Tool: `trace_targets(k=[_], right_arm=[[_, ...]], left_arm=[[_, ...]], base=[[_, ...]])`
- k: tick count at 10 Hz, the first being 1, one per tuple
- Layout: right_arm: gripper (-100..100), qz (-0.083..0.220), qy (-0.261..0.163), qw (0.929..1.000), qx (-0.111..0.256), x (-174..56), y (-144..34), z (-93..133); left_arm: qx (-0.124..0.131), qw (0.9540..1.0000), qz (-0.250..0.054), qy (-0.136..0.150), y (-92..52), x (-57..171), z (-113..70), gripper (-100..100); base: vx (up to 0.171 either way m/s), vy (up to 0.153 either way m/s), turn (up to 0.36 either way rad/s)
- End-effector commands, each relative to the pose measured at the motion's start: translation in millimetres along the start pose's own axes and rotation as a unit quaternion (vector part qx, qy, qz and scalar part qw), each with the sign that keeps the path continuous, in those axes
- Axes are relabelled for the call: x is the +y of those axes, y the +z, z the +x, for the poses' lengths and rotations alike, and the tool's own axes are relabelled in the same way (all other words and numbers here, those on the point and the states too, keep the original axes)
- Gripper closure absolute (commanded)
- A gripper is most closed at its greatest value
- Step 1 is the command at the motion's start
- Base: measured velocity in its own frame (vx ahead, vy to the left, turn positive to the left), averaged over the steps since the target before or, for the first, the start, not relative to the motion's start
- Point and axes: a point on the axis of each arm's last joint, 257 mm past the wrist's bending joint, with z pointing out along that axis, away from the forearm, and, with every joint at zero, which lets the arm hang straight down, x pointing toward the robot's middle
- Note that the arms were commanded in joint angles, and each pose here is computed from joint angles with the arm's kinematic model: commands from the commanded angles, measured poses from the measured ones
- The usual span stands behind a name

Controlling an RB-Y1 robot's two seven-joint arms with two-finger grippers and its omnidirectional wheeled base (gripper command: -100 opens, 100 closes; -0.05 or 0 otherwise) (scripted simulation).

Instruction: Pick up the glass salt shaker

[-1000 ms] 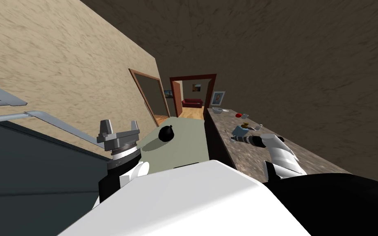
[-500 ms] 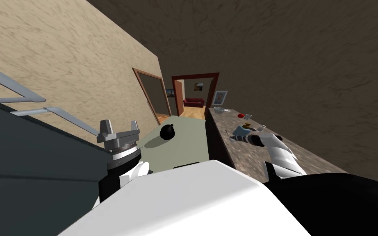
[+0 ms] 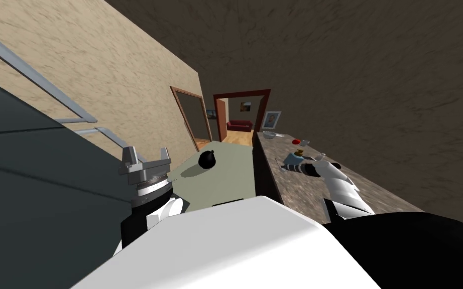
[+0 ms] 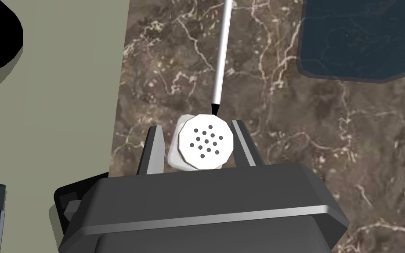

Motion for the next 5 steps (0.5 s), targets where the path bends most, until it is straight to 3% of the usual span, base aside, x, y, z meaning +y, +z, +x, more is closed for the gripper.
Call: trace_targets(k=[1, 5], right_arm=[[100, -0.005, 0.009, 0.9999, 0.002, -2.3, 2.0, 4.5], [100, -0.017, 0.019, 0.9996, 0.009, -11.4, 7.9, 16.8]], left_arm=[[0.0, 1.0, 0.0, 0.0, 0.0, 0.0, 0.0, 0], [0.0, 1.0, 0.0, 0.0, 0.0, 0.0, 0.0, 0]], base=[[-0.094, -0.038, 0.107], [-0.121, -0.045, 0.126]])
